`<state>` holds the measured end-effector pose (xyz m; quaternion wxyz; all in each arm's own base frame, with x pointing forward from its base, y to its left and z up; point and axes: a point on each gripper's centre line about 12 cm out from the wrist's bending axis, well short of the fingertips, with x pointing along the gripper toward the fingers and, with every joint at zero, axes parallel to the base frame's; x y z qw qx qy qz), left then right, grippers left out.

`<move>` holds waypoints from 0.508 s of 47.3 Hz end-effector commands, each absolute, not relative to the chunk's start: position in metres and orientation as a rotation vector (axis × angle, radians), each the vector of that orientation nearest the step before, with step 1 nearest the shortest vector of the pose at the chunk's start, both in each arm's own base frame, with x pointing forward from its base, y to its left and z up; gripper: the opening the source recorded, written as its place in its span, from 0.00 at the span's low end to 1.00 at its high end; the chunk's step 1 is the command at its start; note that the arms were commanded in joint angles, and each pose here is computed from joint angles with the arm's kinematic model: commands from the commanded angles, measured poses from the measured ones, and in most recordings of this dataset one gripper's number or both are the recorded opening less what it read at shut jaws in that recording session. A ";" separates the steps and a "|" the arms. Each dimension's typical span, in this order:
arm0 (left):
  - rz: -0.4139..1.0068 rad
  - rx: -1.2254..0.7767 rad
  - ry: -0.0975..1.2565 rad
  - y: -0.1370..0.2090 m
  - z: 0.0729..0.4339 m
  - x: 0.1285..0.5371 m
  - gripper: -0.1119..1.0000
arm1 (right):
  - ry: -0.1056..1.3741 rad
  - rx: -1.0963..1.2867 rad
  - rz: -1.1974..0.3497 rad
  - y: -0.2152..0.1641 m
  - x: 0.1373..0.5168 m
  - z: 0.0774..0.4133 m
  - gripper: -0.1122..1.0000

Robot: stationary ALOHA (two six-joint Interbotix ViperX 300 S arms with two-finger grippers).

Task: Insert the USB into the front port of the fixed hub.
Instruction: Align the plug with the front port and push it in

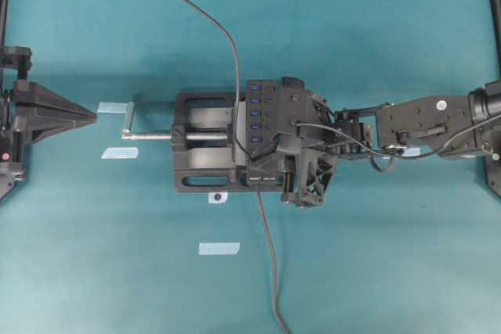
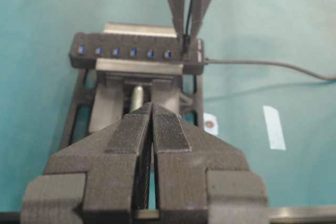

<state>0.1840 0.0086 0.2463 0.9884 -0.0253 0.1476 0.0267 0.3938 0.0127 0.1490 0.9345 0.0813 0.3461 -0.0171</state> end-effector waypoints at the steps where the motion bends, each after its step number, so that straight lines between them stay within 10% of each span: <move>1: 0.055 -0.051 0.283 0.009 0.251 0.186 0.10 | 0.691 0.171 -0.034 0.013 0.395 0.155 0.16; 24: 0.055 -0.052 0.284 0.009 0.251 0.186 0.10 | 0.722 0.168 -0.015 0.023 0.391 0.150 0.16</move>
